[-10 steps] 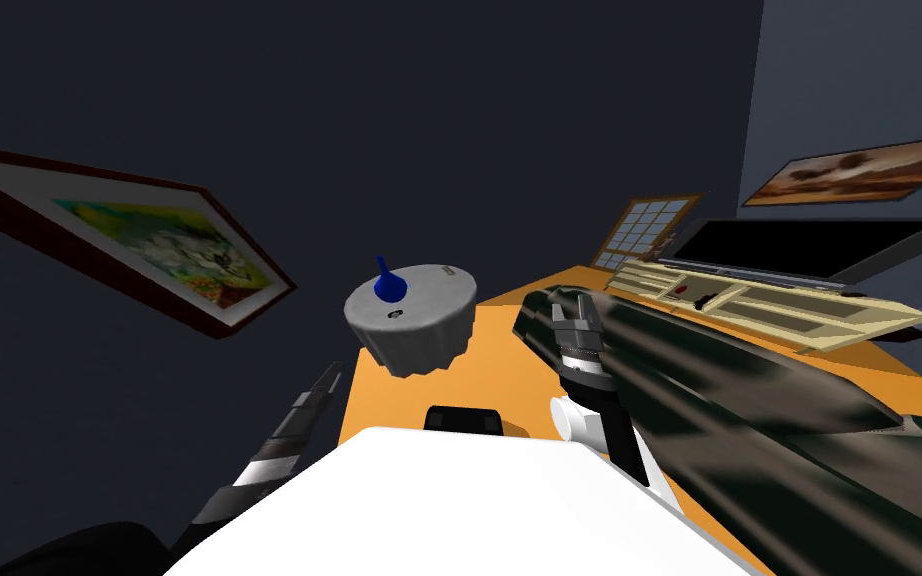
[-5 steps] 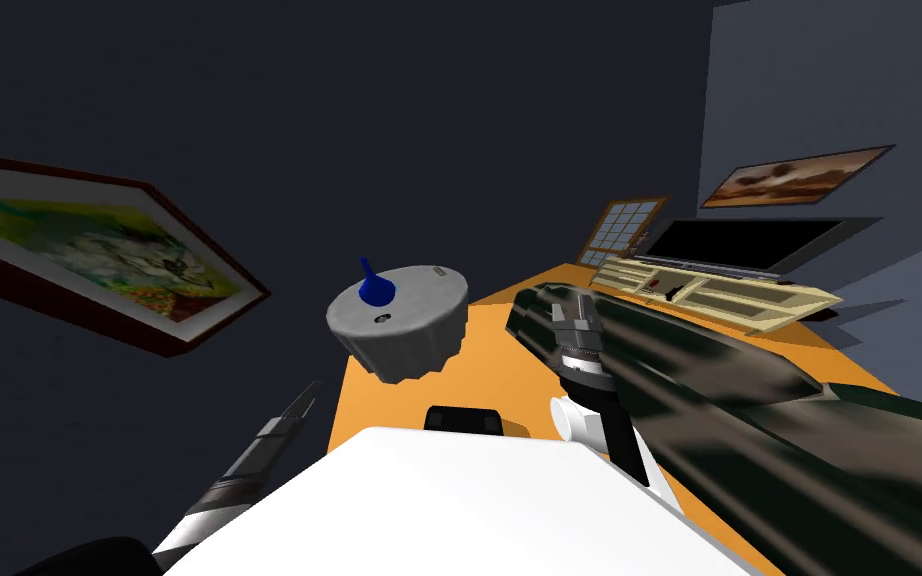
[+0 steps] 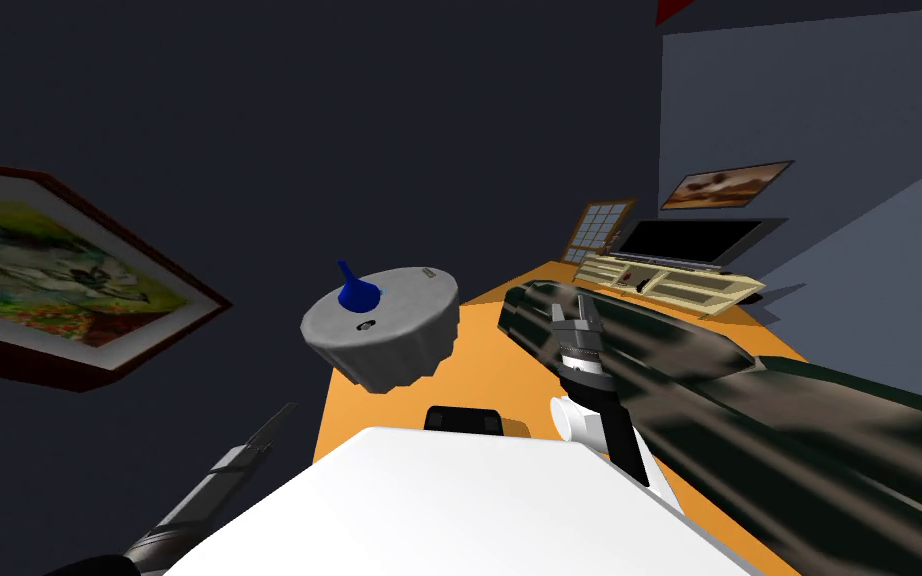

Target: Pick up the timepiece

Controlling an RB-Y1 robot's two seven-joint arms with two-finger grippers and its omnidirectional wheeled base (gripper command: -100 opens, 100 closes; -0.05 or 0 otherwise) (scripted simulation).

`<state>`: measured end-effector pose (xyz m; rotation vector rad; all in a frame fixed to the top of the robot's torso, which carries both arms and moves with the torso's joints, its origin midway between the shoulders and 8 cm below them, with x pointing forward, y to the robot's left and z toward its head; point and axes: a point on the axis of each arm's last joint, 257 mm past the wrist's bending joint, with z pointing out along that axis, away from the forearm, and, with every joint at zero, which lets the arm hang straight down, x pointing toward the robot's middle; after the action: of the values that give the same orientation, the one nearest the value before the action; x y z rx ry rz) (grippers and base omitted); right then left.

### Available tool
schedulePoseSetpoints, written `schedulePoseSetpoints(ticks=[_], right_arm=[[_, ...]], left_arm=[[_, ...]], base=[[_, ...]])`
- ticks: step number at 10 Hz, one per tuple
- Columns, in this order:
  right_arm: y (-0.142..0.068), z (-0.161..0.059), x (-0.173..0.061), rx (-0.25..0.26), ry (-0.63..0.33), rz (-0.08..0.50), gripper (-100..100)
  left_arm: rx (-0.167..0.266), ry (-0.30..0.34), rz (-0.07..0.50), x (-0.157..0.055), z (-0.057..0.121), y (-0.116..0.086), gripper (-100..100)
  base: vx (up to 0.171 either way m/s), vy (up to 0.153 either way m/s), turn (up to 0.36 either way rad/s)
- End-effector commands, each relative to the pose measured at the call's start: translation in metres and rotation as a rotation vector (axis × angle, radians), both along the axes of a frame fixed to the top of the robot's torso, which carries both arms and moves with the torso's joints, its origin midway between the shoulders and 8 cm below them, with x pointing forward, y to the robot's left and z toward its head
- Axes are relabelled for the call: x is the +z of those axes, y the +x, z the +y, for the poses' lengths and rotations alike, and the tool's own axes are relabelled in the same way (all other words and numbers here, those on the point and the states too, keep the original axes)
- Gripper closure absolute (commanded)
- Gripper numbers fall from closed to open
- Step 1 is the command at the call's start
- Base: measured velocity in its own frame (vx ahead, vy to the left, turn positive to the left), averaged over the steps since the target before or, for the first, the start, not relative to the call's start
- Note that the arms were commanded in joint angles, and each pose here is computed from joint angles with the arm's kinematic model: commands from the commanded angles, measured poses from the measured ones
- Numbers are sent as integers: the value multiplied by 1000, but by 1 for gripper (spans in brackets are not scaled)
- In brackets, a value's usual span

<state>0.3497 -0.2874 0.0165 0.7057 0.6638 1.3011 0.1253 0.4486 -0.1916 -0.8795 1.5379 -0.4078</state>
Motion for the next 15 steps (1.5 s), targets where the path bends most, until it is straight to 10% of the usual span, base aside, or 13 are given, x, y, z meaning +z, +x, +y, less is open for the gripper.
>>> schedulePoseSetpoints(ticks=[1,15], right_arm=[[0,0,0,0,0,0,0],[0,0,0,0,0,0,0]], left_arm=[[15,9,47,-2,7,-16,-100],[98,94,488,-3,78,-125,-100]], base=[[27,-21,-126],[36,-12,-202]])
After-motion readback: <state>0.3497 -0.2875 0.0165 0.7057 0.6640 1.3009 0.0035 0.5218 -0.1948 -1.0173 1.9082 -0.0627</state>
